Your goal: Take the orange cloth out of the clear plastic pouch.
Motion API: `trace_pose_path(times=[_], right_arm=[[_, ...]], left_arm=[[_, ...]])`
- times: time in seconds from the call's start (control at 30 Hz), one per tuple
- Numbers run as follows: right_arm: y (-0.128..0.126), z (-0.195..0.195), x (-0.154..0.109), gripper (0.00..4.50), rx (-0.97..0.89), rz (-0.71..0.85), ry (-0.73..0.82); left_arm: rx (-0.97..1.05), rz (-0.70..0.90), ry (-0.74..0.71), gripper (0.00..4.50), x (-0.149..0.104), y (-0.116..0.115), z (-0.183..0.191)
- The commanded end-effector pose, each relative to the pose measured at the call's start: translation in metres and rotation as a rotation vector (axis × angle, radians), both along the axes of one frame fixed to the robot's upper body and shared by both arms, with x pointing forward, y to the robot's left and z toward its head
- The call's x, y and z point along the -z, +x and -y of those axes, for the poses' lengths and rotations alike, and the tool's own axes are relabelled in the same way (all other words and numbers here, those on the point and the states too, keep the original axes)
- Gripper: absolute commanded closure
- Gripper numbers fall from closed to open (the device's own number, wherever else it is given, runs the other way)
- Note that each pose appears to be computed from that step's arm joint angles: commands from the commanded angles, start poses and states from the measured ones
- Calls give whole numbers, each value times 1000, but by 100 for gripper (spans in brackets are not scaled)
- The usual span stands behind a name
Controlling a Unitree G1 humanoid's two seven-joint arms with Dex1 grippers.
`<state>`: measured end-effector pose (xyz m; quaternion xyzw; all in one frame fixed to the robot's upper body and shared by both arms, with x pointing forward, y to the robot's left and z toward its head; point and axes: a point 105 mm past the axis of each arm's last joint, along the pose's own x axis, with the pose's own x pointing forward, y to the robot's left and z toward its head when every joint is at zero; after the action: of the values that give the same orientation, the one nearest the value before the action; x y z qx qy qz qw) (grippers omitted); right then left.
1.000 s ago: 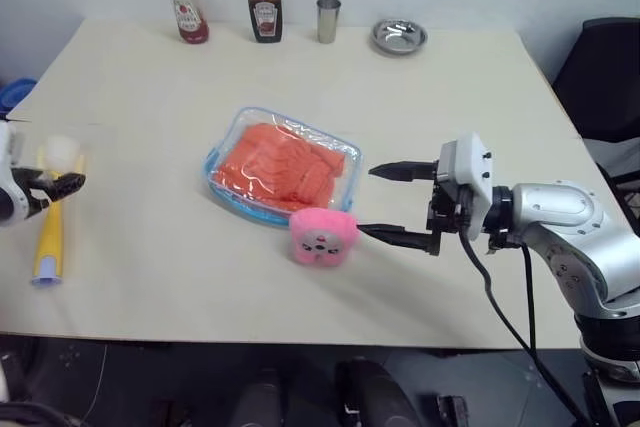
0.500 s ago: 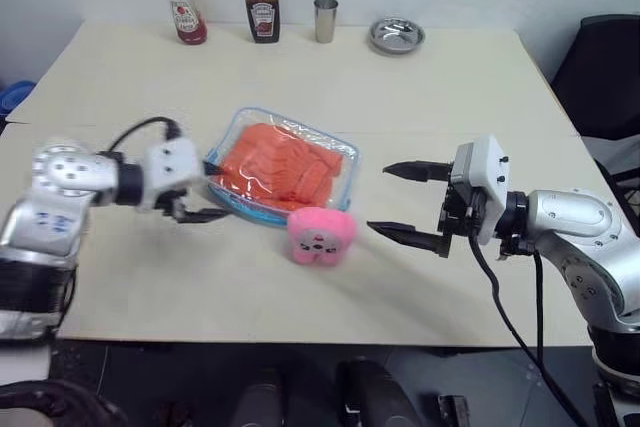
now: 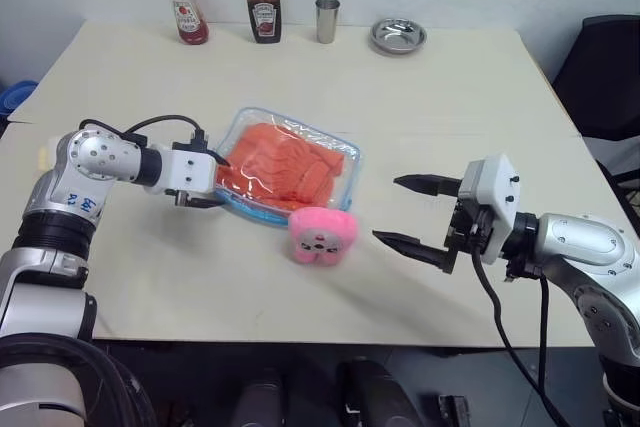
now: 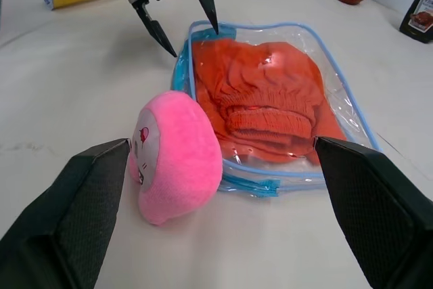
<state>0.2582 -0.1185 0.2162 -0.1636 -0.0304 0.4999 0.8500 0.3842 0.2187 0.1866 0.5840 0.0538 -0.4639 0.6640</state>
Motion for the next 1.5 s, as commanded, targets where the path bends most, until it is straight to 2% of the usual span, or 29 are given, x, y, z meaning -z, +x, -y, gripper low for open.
trace_pose_path(times=[0.03, 0.17, 0.37, 0.4, 0.6, 0.73, 0.83, 0.93, 1.1, 1.17, 1.3, 1.37, 1.5], right_arm=[[-7, -1, -10, 0, -10, 50, -2], [-7, 0, -8, 0, -11, 41, -16], [-6, 2, -5, 0, -11, 22, -37], [-7, 3, -3, 0, -13, 13, -44], [-15, 9, 11, 0, -27, -63, -90], [-19, 12, 19, 0, -30, -109, -92], [-20, 12, 27, 0, -31, -130, -95], [-17, 7, 34, 0, -37, -140, -93], [-10, 1, 40, 0, -45, -157, -70], [-7, -2, 42, 0, -52, -171, -53], [-7, -13, 52, 0, -94, -212, -25], [-2, -20, 58, 0, -109, -234, -14], [6, -32, 62, 88, -147, -241, 4]], left_arm=[[-8, 53, -5, 134, -7, 8, 2], [-29, 21, -11, 259, -1, 6, -5], [-66, -102, -68, 437, 11, -17, -9], [-85, -131, -82, 444, 13, -24, -7], [-157, -196, -135, 444, 14, -65, 23], [-199, -164, -108, 444, 18, -71, 27], [-257, -129, -103, 444, 28, -68, 22], [-297, -110, -146, 391, 30, -64, 19], [-311, -90, -172, 252, 30, -62, 18], [-315, -107, -227, 192, 29, -65, 19], [-347, -123, -316, 192, 16, -74, 14], [-270, -183, -396, 192, 4, -90, 25], [-124, -305, -546, 189, -22, -124, 44]])
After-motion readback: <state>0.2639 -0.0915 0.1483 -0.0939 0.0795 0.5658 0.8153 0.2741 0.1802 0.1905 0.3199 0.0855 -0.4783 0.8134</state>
